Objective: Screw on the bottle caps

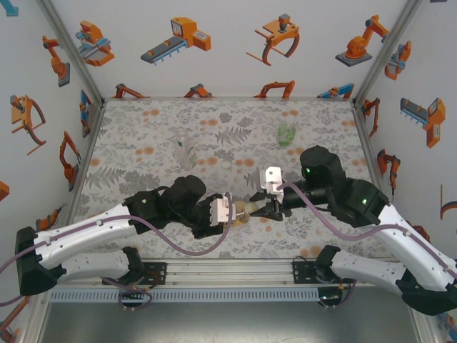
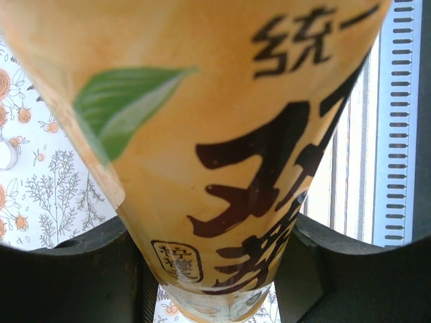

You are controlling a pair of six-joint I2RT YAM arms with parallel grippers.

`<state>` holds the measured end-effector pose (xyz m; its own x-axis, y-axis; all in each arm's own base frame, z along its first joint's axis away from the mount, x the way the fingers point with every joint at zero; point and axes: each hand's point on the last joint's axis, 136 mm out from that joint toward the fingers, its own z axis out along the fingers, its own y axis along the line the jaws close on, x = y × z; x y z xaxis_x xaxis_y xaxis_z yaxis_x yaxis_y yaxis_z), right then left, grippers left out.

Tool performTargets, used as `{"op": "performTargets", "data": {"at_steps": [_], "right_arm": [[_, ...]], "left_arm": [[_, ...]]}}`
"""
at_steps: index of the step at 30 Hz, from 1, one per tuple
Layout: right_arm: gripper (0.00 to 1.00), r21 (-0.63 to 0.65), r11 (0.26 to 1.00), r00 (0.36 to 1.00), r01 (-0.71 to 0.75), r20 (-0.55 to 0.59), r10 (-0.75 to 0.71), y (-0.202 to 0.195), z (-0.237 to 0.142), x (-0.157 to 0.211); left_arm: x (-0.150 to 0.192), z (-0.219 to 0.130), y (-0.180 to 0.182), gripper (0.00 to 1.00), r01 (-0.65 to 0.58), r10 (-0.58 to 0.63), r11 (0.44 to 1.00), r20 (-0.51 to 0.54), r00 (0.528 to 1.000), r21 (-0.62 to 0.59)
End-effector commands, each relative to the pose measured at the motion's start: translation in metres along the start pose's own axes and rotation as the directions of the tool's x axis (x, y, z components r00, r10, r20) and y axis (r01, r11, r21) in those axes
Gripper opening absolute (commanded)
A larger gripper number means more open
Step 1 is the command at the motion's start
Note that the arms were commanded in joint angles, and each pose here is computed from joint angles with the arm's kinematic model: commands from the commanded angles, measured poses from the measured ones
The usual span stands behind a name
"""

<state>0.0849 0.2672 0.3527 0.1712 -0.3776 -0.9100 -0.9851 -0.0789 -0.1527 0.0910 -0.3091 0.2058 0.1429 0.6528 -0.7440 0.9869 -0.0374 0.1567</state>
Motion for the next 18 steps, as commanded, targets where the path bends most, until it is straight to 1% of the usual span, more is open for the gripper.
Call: {"op": "performTargets", "data": {"at_steps": [1, 7, 10, 15, 17, 18], "right_arm": [[0.38, -0.024, 1.0, 1.0, -0.008, 0.012, 0.008, 0.0037, 0.0029, 0.0006], [0.4, -0.011, 0.999, 0.999, -0.04, -0.002, 0.04, 0.0042, 0.002, 0.0066], [0.38, -0.006, 0.999, 0.999, -0.039, 0.001, 0.039, 0.0038, 0.0015, 0.0059], [0.26, 0.006, 0.999, 0.999, -0.049, 0.009, 0.049, 0.0008, 0.0013, 0.0034], [0.21, 0.014, 0.997, 0.997, -0.08, 0.016, 0.08, -0.001, 0.0018, 0.0023], [0.16, 0.027, 0.992, 0.993, -0.12, 0.022, 0.119, -0.0043, 0.003, 0.0018]], "left_arm": [[-0.006, -0.0041, -0.0062, 0.0, -0.002, 0.001, 1.0, 0.022, 1.0, 0.027], [-0.005, -0.0037, -0.0058, 0.0, -0.004, 0.004, 1.0, 0.019, 1.0, 0.023], [-0.0053, -0.0032, -0.0058, 0.0, -0.004, 0.003, 1.0, 0.019, 1.0, 0.025], [-0.0058, -0.0021, -0.0055, 0.0, -0.002, 0.001, 1.0, 0.018, 1.0, 0.026], [-0.0056, -0.0022, -0.0053, 0.0, -0.003, 0.003, 1.0, 0.017, 1.0, 0.024], [-0.0049, -0.0022, -0.0047, 0.0, -0.004, 0.004, 1.0, 0.015, 1.0, 0.02]]}}
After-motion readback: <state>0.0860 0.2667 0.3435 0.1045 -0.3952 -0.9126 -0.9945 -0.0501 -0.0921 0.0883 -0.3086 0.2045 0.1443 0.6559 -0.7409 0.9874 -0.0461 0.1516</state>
